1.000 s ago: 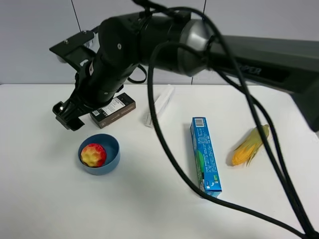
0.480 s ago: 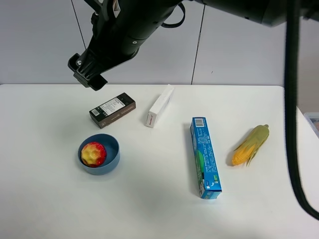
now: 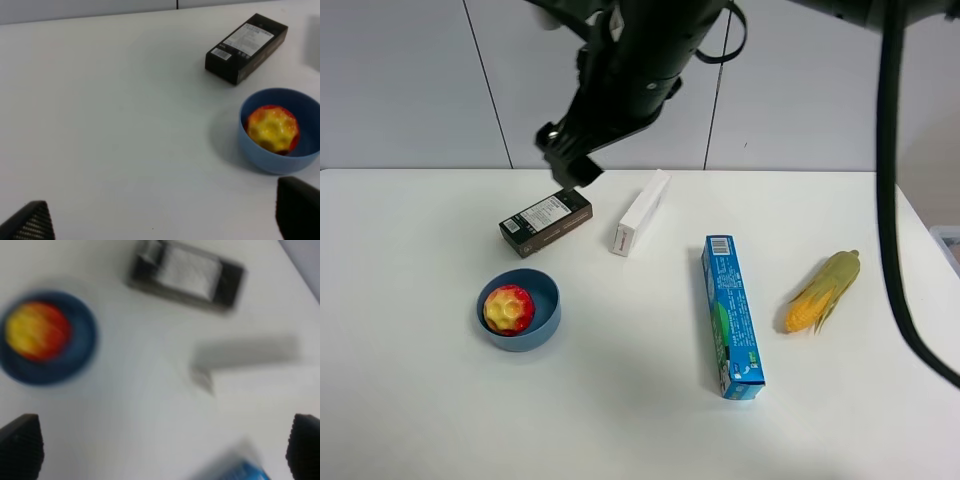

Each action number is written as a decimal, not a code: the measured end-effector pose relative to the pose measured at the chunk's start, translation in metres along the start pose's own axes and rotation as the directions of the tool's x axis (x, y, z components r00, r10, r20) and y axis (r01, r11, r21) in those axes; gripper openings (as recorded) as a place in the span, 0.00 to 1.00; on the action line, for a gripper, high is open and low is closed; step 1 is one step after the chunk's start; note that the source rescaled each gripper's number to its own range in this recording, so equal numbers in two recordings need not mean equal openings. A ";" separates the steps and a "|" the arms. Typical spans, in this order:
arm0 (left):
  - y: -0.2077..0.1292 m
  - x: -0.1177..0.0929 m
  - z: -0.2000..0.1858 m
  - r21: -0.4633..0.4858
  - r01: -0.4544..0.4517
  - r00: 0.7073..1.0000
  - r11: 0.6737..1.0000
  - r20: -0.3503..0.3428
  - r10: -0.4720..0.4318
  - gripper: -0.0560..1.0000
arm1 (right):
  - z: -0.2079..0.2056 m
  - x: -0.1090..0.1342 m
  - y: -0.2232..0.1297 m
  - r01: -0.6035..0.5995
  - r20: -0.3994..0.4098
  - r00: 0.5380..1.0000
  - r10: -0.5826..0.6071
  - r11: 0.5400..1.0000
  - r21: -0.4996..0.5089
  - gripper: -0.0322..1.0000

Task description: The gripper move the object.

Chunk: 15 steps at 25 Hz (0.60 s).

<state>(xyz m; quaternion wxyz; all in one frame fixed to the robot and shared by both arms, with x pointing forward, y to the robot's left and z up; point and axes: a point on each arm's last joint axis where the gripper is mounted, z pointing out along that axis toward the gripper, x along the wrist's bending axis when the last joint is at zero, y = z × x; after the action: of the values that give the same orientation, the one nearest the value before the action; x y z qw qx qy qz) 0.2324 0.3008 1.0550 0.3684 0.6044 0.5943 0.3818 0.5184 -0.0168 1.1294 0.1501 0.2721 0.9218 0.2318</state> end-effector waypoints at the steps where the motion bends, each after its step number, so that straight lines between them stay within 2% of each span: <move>1: 0.000 0.000 0.000 0.000 0.000 1.000 1.000 0.000 0.000 1.00 | 0.000 -0.016 -0.006 -0.040 0.015 0.999 0.039 0.999 0.025 0.95; 4: 0.000 0.000 0.000 0.000 0.000 1.000 1.000 0.000 0.000 1.00 | -0.007 -0.062 -0.027 -0.154 0.068 0.987 0.148 0.984 0.093 0.95; 7: 0.000 0.000 0.000 0.000 0.000 1.000 1.000 0.000 0.000 1.00 | -0.022 -0.107 -0.049 -0.273 0.137 0.956 0.259 0.957 0.095 0.95; 12: 0.000 0.000 0.000 0.000 0.000 1.000 1.000 0.000 0.000 1.00 | -0.057 -0.171 -0.092 -0.450 0.255 0.868 0.427 0.892 0.040 0.95; 15: 0.000 0.000 0.000 0.000 0.000 1.000 1.000 0.000 0.000 1.00 | -0.078 -0.204 -0.123 -0.550 0.324 0.791 0.519 0.835 0.007 0.95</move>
<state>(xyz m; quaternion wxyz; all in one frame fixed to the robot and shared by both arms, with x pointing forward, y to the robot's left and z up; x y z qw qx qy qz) 0.2324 0.3008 1.0550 0.3684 0.6044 0.5943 0.3818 0.5985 -0.2525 1.1635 0.2068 0.5616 0.7824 0.1723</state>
